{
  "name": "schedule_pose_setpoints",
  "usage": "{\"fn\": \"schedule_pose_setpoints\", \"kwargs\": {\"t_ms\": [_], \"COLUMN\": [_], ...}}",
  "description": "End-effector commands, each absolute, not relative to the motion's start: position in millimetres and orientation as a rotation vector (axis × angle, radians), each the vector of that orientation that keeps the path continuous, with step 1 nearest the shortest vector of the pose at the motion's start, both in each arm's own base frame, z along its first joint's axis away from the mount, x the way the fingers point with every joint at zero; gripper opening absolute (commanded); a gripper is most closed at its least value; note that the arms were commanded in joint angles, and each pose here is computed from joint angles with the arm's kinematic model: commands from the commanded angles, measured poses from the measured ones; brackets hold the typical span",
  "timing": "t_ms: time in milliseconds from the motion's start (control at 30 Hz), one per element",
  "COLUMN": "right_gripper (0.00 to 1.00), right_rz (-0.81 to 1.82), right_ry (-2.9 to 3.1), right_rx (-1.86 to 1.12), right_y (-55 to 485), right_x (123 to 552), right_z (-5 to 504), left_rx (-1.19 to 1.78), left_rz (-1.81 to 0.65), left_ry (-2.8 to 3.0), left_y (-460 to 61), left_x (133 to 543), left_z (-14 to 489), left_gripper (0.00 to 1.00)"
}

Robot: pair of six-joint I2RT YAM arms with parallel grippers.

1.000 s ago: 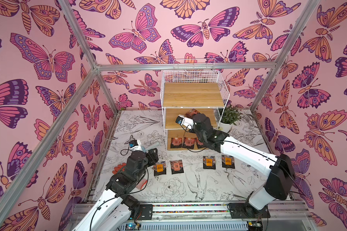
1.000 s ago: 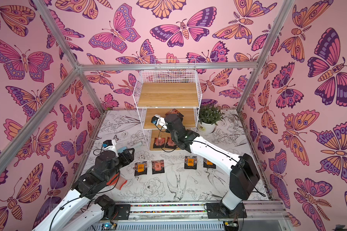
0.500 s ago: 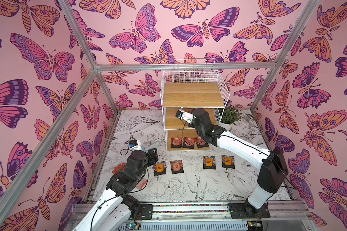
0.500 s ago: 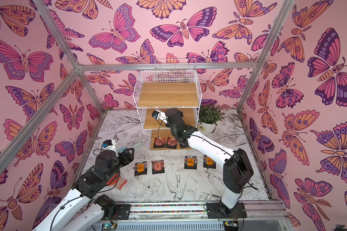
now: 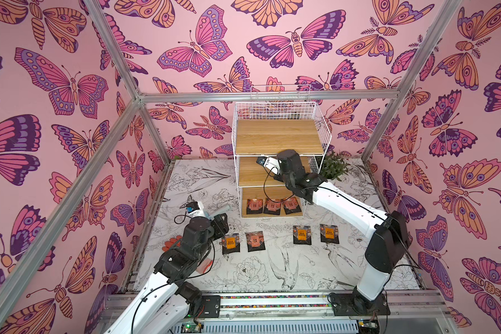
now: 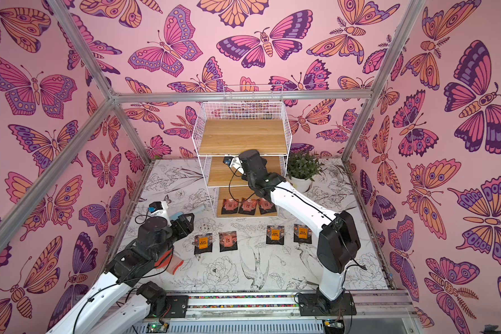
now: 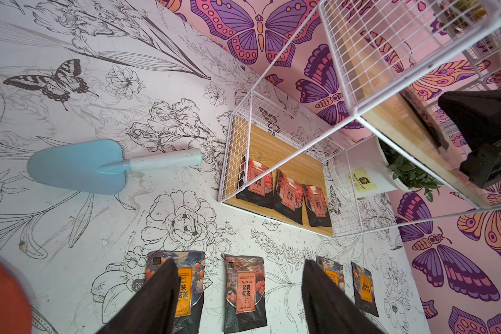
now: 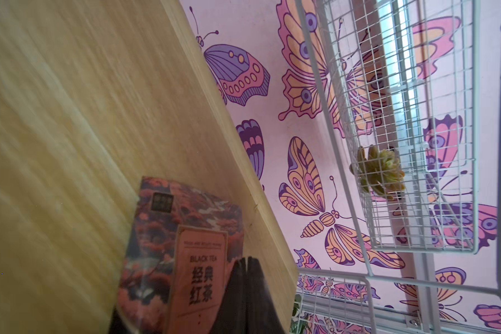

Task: Remove the tea bags from the shelf
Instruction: Adjust the tea bag on the shelf.

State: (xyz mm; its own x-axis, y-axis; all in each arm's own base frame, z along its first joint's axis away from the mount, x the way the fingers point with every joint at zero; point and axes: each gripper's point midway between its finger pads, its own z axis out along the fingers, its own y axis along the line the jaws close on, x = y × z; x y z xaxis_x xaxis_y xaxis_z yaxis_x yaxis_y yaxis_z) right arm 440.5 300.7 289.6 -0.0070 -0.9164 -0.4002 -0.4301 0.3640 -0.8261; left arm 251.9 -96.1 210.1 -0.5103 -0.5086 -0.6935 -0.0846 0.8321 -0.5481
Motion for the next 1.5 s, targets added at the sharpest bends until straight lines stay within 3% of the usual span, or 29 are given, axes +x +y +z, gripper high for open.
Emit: {"fn": "schedule_pose_setpoints", "kwargs": {"t_ms": [0, 600, 1467], "right_gripper": [0.00, 0.00, 0.00], "right_rz": [-0.556, -0.167, -0.220], "right_ry": [1.710, 1.819, 1.697], "right_rx": [-1.269, -1.394, -1.330], "right_y": [295, 310, 316], "right_x": [436, 370, 355], "right_z": [276, 268, 299], "left_rx": [-0.420, -0.425, -0.423], "left_rz": [-0.558, -0.565, -0.572], "left_ry": [2.074, 2.074, 2.071], "left_y": [-95, -95, -96], "left_x": [250, 249, 248], "left_z": [203, 203, 206], "left_gripper": [0.70, 0.70, 0.70]}}
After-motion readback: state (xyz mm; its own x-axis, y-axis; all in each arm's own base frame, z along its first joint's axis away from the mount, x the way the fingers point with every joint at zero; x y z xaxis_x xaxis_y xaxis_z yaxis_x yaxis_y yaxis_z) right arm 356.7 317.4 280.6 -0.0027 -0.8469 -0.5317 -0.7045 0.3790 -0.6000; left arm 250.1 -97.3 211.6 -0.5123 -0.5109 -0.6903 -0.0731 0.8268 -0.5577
